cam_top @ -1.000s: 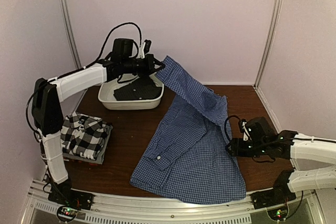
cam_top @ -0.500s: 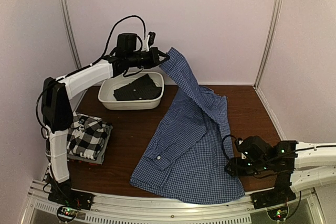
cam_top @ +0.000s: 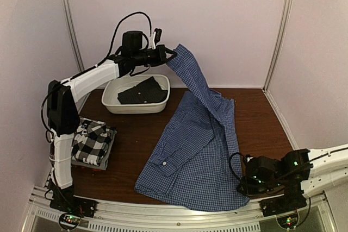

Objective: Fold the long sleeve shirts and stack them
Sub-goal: Pick up the 1/3-folded shirt from the center of the board, then fold the 1/3-folded shirt at the center of the board.

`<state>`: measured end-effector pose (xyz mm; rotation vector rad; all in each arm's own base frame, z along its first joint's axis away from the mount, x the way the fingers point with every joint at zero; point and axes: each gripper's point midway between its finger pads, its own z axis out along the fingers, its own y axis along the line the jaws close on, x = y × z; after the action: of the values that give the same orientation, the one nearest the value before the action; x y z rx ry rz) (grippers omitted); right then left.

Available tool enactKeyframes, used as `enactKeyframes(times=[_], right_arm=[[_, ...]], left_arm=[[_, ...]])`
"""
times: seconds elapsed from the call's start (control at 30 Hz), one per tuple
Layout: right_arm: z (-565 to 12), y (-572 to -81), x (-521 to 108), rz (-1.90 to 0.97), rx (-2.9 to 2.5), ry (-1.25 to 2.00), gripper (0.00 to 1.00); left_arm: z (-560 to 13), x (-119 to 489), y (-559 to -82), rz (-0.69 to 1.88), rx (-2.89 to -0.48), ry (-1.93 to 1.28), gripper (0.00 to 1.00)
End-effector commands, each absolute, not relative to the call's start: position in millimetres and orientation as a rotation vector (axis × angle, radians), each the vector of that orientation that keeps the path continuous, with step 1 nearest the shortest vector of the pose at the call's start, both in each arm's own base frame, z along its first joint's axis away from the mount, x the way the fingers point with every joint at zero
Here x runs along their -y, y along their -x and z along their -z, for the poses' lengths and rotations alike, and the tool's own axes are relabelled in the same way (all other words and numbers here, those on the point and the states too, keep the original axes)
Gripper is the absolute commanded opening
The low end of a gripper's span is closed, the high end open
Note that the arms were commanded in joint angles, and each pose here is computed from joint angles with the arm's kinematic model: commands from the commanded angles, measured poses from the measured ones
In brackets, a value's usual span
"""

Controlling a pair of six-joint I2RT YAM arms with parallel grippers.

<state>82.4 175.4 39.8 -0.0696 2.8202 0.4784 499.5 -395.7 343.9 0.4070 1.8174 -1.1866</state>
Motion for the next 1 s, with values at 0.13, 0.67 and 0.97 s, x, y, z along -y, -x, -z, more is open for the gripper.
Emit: enactKeyframes(times=[0.13,0.67,0.97], right_arm=[[-55,-71,-183,-0.470,-2.820,0.049,0.21],[-98,-94,-310,-0.807,-2.613,0.305,0.00],[-85,-121,-389,-0.881,-2.603,0.435,0.00]], left_arm=[[-365,393,-511,1.174,-1.729,-0.415,0.00],[-396,384,-528,1.163,-1.635,-0.413,0.00],[-397,374,-544,1.141,-1.609,-0.411,0.00]])
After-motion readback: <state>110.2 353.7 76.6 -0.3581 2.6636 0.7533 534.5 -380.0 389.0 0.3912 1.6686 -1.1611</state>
